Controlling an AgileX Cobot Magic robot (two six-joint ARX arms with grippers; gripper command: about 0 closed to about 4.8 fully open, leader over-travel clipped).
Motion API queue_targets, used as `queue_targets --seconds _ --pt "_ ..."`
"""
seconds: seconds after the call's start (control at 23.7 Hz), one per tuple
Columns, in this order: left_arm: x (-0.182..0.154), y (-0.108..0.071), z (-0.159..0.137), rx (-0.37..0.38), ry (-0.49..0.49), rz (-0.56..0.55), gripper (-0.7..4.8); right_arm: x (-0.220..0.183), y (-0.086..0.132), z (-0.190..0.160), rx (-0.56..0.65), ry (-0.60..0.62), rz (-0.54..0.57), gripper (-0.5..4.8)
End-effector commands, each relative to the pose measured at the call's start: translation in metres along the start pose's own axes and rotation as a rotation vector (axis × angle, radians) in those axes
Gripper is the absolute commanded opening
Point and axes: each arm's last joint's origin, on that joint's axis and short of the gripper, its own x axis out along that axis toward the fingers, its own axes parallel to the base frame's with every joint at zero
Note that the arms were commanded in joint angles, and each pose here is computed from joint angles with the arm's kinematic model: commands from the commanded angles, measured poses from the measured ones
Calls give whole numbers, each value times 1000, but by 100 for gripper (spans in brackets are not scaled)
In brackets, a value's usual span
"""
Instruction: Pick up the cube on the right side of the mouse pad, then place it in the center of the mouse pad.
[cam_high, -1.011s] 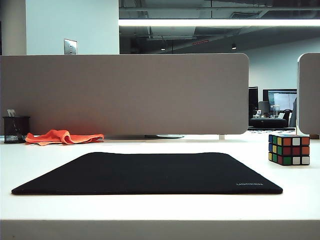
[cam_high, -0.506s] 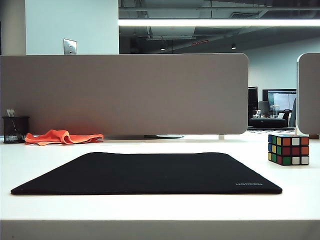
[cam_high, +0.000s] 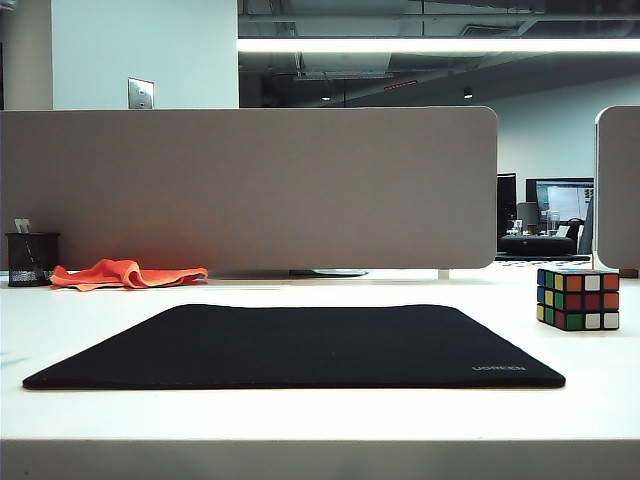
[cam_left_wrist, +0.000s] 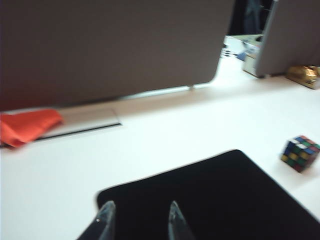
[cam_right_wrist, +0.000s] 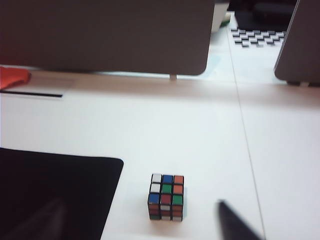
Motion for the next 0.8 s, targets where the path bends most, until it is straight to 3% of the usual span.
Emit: queue_targets --seconds 0.04,0.13,0.25,0.34,0.72,0.8 --pt "13 -3 11 -19 3 -57 144 12 -1 2 23 11 -18 479" --pt "25 -7 16 -20 19 -103 193 24 -2 0 30 43 -45 479" --pt "39 -11 17 -20 44 -146 205 46 -1 -5 28 126 -33 479" --pt "47 -15 14 -21 56 -178 265 67 -2 -11 35 206 -33 479" --pt "52 -16 10 -8 78 -188 285 128 -4 -24 52 385 -39 479" --pt "52 -16 11 -7 77 -188 328 143 -3 -25 48 422 -46 479"
